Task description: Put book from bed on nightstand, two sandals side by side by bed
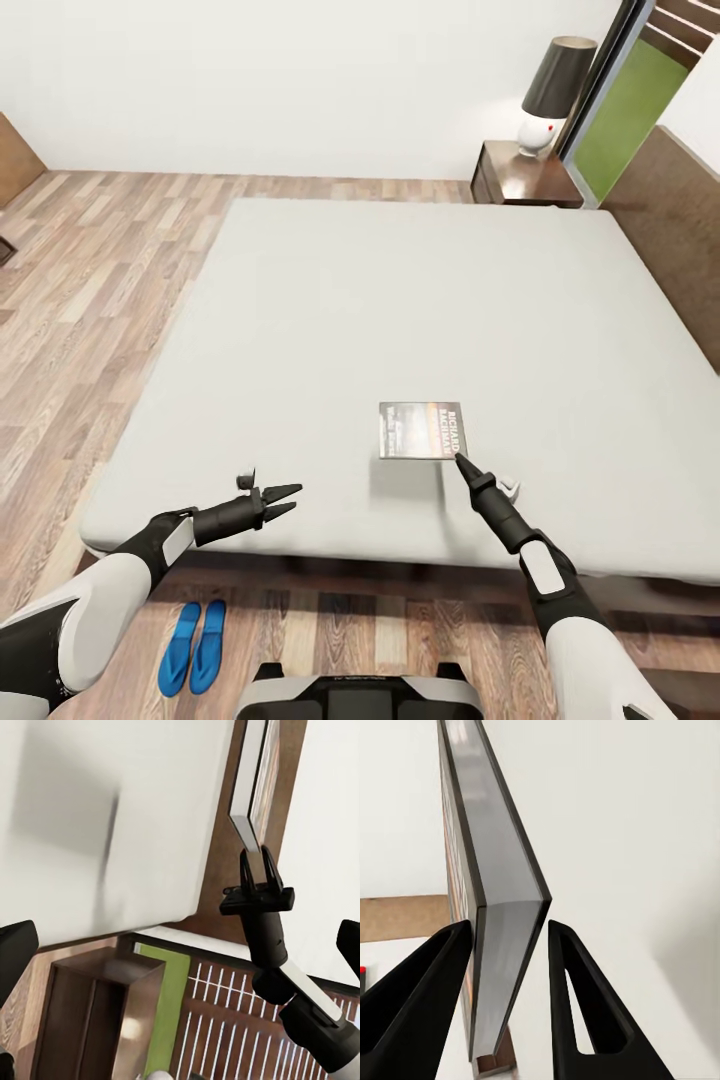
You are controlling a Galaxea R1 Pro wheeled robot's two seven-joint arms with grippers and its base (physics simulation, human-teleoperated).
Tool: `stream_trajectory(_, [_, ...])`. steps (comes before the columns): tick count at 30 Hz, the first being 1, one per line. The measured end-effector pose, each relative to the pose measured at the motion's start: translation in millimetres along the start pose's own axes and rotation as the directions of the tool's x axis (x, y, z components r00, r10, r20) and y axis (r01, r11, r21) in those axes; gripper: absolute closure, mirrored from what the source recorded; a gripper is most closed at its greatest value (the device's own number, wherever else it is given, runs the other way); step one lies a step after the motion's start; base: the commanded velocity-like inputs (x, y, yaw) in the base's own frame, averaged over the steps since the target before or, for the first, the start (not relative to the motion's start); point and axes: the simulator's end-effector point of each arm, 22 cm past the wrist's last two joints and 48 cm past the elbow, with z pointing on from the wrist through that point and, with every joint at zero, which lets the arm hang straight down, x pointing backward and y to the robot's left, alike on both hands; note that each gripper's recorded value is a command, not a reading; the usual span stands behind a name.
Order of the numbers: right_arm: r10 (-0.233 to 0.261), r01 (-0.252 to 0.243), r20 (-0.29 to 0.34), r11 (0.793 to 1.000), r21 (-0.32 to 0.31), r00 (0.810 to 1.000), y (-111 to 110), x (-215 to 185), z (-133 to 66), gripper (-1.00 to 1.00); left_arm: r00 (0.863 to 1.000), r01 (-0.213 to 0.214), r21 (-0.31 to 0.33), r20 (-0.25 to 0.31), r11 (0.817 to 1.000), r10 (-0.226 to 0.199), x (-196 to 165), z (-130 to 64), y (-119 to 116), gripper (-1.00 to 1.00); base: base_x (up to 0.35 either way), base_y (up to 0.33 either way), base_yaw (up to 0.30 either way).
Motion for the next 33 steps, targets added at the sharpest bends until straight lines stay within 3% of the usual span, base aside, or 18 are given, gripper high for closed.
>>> stream_trajectory(33, [-0.004, 0.004, 0.006, 1.000, -0.010, 1.000, 9.9, -2.5, -3.9, 1.00, 1.000, -0.005, 0.005, 0.004, 1.000, 0.005, 0.8, -3.7, -8.3, -1.00, 0.000, 0.000, -0.020])
